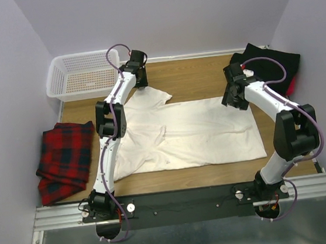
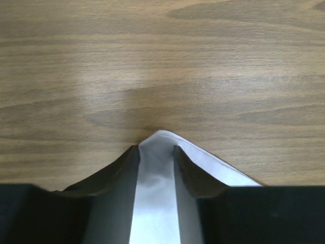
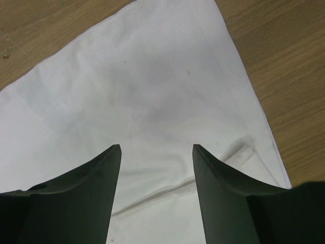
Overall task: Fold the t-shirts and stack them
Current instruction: Grap the side of the flattened tshirt furthest away from the robot with both arms
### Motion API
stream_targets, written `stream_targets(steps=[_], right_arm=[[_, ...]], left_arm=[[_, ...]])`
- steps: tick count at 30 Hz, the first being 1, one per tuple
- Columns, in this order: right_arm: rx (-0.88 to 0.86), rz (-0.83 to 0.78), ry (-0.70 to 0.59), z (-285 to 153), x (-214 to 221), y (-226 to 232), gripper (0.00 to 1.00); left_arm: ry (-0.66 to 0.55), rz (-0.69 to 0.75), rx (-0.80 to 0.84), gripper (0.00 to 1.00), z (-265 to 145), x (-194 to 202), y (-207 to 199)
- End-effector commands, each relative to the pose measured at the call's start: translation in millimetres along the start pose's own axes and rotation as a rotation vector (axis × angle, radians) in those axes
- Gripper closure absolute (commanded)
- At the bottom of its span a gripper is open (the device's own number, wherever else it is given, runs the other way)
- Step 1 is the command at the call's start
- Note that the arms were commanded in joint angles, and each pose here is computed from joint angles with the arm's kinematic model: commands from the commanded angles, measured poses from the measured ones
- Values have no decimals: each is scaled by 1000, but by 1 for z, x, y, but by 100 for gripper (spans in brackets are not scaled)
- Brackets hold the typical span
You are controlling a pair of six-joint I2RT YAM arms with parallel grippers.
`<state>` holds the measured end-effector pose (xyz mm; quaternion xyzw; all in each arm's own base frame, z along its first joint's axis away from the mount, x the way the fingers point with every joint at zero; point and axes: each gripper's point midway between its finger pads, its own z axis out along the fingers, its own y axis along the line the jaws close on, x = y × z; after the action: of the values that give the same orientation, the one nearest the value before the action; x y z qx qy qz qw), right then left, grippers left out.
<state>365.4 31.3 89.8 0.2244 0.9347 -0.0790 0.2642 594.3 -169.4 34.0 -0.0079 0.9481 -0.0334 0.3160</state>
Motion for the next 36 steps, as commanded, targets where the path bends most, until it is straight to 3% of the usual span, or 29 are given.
stream_targets(steps=[1,4,9,19,29,36], right_arm=[[-15,11,-20,1,-13,7,33],[-11,12,-24,2,-15,7,33],[23,2,-55,4,-26,6,33],[140,18,-79,40,-65,-12,32],[155,30,-29,80,-75,-10,32],[116,60,-63,95,-95,8,32]], left_arm=[[100,33,-62,81,12,34,8],[111,29,-87,100,11,38,14],[93,24,-126,100,4,30,24],[-79,-54,-115,100,-55,-40,47],[-120,-57,-117,100,-78,-57,55],[-113,-39,-96,100,-79,-55,52]])
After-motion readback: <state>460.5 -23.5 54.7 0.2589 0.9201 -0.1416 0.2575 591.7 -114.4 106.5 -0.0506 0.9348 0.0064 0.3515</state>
